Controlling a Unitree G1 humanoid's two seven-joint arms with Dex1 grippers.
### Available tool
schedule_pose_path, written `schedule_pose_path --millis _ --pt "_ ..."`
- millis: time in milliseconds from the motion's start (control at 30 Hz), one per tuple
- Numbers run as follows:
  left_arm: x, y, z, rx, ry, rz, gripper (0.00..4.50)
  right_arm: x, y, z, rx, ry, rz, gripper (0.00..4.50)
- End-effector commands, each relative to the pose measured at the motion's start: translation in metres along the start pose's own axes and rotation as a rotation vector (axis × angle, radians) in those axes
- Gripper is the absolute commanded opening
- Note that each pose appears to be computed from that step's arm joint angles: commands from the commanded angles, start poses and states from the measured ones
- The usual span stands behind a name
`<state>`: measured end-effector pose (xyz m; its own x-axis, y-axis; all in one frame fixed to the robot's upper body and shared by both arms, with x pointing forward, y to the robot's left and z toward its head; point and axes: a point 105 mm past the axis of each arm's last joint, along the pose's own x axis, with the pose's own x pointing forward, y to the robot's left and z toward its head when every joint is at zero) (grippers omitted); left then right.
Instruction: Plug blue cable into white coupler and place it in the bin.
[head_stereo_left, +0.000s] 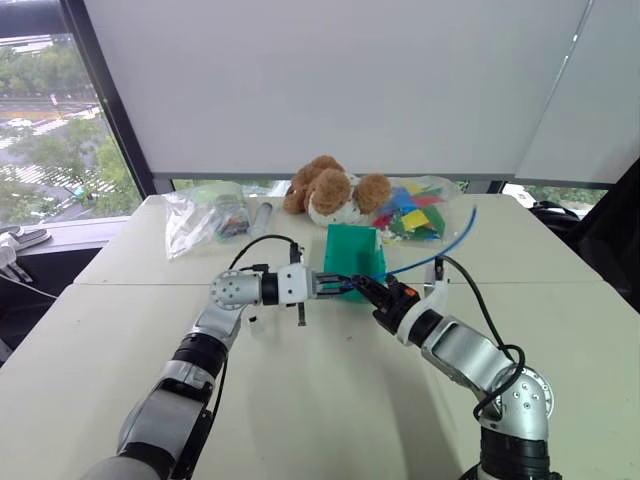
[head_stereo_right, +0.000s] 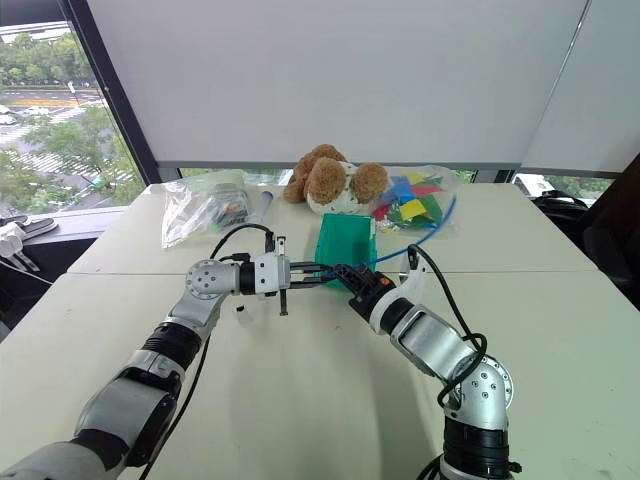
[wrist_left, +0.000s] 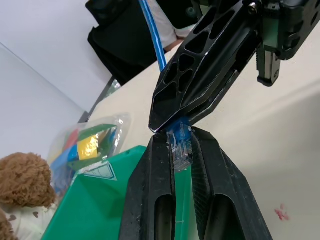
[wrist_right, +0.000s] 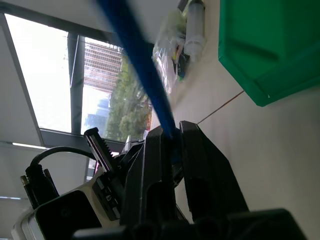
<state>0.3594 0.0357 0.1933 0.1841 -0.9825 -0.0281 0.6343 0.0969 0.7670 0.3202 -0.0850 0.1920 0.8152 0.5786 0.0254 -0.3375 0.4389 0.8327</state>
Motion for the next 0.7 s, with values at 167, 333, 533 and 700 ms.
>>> schedule_pose_path --millis 167,333,533,700 --pt "-0.002 0.005 0.003 0.019 0.007 -0.001 0.00 -0.001 0.018 0.004 -0.015 -0.010 0.075 0.05" --pt "-0.006 0.004 -0.003 -0.065 0.032 -0.014 1.40 -0.001 0.022 0.005 -0.026 -0.011 0.088 0.00" --pt "-0.020 0.015 -0.007 -0.121 0.073 0.045 4.44 -0.001 0.026 0.006 -0.105 0.002 0.102 0.00" --pt "-0.053 0.034 -0.008 -0.258 0.101 0.124 4.44 -0.004 0.031 -0.002 -0.478 0.123 0.114 0.00"
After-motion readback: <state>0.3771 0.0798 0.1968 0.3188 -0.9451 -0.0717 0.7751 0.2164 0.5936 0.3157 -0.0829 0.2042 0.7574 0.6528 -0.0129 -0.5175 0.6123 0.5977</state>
